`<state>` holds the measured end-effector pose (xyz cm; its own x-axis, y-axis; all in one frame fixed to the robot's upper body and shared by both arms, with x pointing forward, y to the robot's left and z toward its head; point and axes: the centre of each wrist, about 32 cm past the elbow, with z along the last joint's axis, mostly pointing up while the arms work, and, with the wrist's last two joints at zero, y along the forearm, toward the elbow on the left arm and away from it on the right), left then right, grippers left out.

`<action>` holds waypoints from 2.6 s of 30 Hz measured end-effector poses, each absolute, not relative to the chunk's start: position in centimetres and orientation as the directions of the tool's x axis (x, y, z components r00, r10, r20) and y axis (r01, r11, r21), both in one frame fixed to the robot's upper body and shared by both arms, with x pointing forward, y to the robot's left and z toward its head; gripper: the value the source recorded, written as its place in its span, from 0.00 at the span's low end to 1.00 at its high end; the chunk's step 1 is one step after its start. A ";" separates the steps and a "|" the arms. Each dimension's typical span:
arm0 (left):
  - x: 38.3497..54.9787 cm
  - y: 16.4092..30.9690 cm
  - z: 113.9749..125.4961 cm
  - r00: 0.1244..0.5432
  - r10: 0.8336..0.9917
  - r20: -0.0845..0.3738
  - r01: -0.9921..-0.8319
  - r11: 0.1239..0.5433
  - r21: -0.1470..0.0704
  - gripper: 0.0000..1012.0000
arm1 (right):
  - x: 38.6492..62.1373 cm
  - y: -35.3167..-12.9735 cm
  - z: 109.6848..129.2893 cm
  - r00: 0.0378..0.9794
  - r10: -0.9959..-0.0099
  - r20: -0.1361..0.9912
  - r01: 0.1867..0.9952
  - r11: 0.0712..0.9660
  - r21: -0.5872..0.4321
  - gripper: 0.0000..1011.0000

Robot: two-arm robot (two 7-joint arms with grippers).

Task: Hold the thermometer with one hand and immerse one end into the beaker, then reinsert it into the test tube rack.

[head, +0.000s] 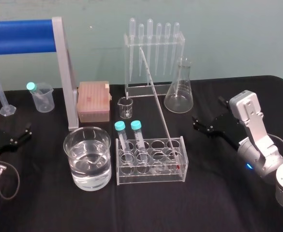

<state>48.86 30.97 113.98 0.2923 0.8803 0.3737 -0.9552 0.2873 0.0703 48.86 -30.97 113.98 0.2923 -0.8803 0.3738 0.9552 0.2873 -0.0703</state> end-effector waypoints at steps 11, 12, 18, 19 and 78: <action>48.9 31.0 114.0 0.292 0.880 0.374 -0.955 0.287 0.070 1.00 | 48.9 -31.0 114.0 0.292 -0.880 0.374 0.955 0.287 -0.070 0.99; 48.9 31.0 114.0 0.292 0.880 0.374 -0.955 0.287 0.070 1.00 | 48.9 -31.0 114.0 0.292 -0.880 0.374 0.955 0.287 -0.070 0.99; 48.9 31.0 114.0 0.292 0.880 0.374 -0.955 0.287 0.070 1.00 | 48.9 -31.0 114.0 0.292 -0.880 0.374 0.955 0.287 -0.070 0.99; 48.9 31.0 114.0 0.292 0.880 0.374 -0.955 0.287 0.070 1.00 | 48.9 -31.0 114.0 0.292 -0.880 0.374 0.955 0.287 -0.070 0.99; 48.9 31.0 114.0 0.292 0.880 0.374 -0.955 0.287 0.070 1.00 | 49.6 -24.7 121.4 0.470 -0.880 0.075 0.826 0.468 0.315 0.99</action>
<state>48.86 30.97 113.98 0.2923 0.8803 0.3737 -0.9552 0.2874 0.0703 49.60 -24.66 121.41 0.4696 -0.8797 0.0747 0.8257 0.4676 0.3154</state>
